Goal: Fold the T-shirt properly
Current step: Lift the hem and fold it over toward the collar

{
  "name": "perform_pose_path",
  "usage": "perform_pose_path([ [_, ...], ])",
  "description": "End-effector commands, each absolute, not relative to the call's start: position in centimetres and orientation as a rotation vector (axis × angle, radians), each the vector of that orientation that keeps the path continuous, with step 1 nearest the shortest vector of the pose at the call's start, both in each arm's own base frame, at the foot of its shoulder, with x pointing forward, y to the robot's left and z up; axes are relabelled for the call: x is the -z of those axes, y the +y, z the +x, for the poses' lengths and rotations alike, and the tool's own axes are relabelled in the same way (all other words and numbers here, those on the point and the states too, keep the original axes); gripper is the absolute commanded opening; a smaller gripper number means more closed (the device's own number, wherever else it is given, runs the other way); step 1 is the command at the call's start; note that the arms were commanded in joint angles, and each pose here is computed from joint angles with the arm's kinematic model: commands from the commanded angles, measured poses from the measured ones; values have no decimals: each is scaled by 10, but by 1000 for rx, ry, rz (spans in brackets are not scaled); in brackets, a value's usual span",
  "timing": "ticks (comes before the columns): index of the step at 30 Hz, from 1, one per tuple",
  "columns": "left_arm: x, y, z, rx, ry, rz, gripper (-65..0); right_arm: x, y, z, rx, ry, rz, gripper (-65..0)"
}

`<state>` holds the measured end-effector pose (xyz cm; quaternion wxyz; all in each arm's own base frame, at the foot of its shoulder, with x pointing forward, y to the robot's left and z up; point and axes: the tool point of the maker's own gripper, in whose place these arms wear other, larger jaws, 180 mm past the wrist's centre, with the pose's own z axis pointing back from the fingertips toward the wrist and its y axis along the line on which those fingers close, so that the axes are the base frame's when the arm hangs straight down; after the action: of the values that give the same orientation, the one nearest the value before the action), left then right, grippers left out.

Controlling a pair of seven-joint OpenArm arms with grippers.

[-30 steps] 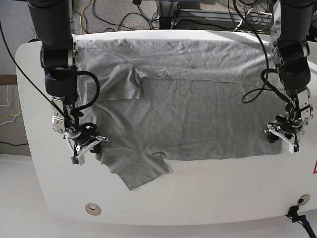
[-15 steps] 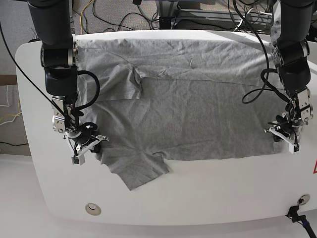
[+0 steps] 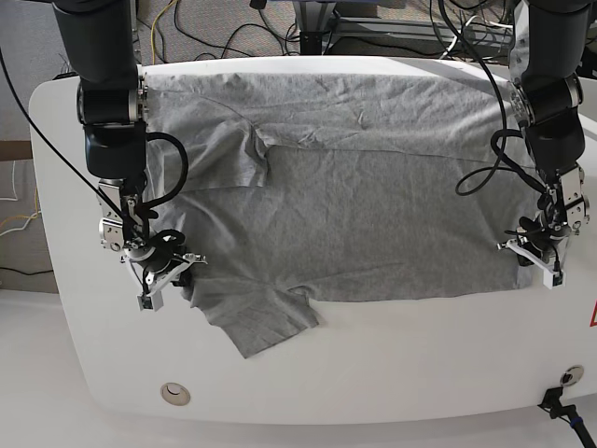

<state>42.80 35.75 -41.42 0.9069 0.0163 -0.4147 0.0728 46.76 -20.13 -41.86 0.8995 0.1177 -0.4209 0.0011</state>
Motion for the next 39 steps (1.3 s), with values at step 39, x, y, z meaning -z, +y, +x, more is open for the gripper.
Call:
perform_pose_path([
  [39,315,358,359,44,-1097,184,-650,350,-233,367,-227,-933,86,-650],
])
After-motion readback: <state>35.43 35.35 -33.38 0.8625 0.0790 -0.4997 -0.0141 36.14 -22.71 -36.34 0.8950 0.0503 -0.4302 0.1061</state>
